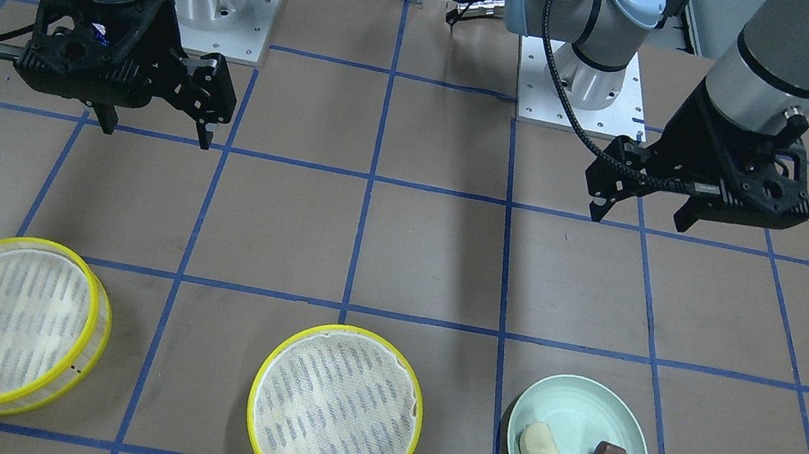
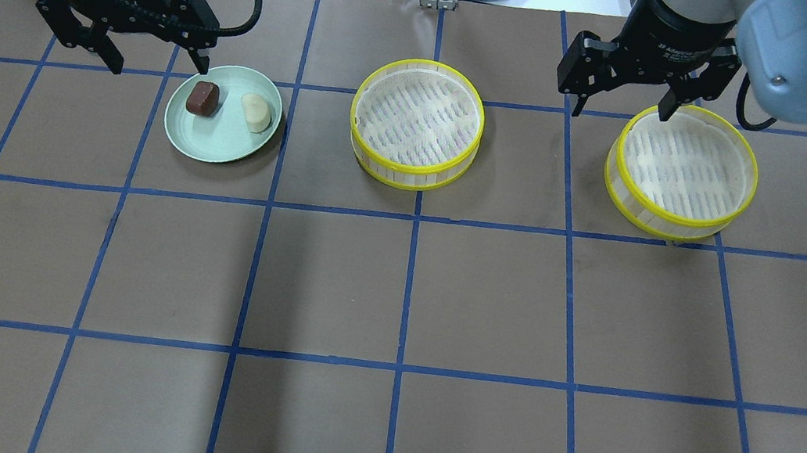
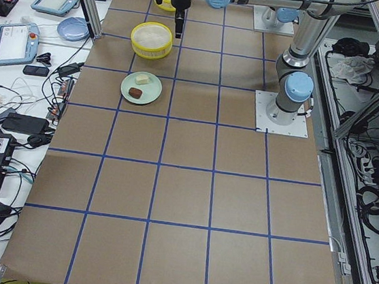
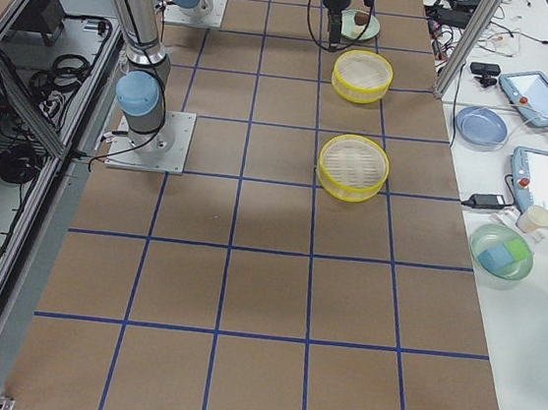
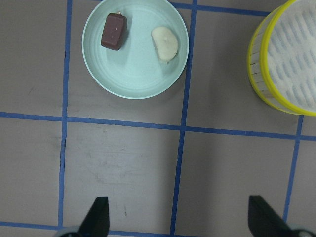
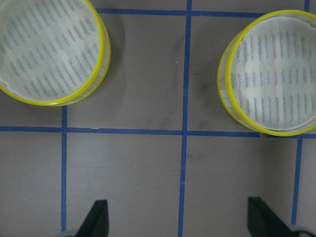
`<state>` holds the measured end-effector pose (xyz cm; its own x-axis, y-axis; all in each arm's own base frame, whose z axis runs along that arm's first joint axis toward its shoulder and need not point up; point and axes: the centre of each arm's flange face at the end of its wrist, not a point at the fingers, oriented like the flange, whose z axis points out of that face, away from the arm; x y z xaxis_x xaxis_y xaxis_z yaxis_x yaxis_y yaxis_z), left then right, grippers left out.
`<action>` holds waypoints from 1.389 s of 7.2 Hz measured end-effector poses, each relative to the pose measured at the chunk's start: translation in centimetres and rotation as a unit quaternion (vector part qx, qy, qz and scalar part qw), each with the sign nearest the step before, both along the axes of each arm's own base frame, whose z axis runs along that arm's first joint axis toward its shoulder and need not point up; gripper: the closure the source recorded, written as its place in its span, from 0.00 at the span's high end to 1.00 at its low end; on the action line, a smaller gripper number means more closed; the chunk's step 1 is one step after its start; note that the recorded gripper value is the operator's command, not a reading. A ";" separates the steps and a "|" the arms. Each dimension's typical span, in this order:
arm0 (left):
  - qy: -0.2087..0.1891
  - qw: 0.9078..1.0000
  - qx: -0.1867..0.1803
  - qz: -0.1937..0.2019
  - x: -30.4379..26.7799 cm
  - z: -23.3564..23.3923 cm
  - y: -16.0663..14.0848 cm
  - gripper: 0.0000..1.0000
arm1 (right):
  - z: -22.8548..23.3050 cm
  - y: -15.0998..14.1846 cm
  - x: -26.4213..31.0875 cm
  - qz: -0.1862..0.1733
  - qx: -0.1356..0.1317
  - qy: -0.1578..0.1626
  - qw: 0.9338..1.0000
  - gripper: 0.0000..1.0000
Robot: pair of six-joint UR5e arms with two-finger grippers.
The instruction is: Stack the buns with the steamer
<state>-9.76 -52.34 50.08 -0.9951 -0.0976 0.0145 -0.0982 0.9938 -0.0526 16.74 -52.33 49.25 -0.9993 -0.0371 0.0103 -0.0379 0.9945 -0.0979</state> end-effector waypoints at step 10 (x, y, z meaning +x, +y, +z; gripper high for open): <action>0.014 0.999 -0.040 -0.003 1.7 -17.6 -12.3 0.95 | -15.5 -12.8 -25.5 -0.066 0.011 0.013 0.998 1.00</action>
